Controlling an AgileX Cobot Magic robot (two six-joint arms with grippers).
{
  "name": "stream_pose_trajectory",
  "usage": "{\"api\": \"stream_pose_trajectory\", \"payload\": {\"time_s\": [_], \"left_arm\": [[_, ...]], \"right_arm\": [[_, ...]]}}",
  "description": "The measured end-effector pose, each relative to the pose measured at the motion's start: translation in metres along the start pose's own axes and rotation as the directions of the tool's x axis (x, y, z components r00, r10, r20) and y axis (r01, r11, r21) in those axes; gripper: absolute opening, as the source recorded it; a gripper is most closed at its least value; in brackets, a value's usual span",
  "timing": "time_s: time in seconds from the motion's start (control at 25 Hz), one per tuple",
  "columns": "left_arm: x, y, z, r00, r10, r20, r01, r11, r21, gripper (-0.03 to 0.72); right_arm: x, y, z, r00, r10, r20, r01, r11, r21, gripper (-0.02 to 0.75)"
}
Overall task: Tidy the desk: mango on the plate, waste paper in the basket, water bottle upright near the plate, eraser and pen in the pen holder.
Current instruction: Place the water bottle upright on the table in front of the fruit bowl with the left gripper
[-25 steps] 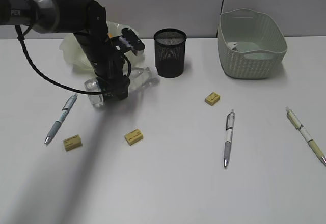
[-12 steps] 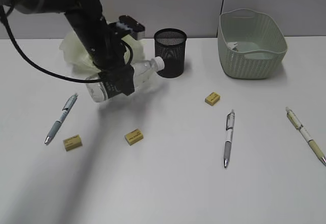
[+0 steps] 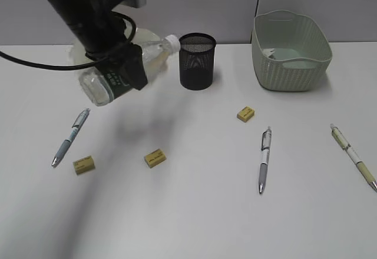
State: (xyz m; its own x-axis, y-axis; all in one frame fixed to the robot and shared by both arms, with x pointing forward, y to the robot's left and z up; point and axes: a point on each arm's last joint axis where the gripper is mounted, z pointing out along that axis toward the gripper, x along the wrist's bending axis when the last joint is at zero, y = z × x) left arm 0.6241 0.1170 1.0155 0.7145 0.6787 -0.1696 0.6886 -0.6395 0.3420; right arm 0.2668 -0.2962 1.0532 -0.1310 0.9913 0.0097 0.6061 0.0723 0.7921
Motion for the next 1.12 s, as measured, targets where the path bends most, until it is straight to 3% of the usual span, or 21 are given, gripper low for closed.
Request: {"api": "stream_pose_trajectory", "payload": {"time_s": [0.24,0.44,0.6,0.8,0.96,1.12], "left_arm": [[0.007,-0.049,-0.034,0.988,-0.15,-0.041,0.143,0.98,-0.137,0.486],[0.007,-0.086,-0.067,0.956,-0.24,-0.168,0.169,0.921,-0.352,0.486],[0.002,-0.103,-0.083,0.913,-0.325,-0.249,0.14,0.82,-0.555,0.486],[0.007,-0.127,-0.075,0.834,-0.464,-0.298,0.133,0.695,-0.707,0.486],[0.014,-0.15,-0.061,0.744,-0.591,-0.31,0.154,0.604,-0.782,0.486],[0.022,-0.16,-0.062,0.659,-0.678,-0.324,0.1,0.506,-0.857,0.486]], "right_arm": [[0.0,0.0,0.0,1.0,0.0,0.0,0.0,1.0,0.0,0.583],[0.0,0.0,0.0,1.0,0.0,0.0,0.0,1.0,0.0,0.583],[0.0,0.0,0.0,1.0,0.0,0.0,0.0,1.0,0.0,0.583],[0.0,0.0,0.0,1.0,-0.001,0.0,0.001,1.0,0.0,0.583],[0.0,0.0,0.0,1.0,-0.001,0.0,0.001,1.0,0.0,0.583],[0.0,0.0,0.0,1.0,-0.001,0.0,0.001,1.0,0.0,0.583]]}}
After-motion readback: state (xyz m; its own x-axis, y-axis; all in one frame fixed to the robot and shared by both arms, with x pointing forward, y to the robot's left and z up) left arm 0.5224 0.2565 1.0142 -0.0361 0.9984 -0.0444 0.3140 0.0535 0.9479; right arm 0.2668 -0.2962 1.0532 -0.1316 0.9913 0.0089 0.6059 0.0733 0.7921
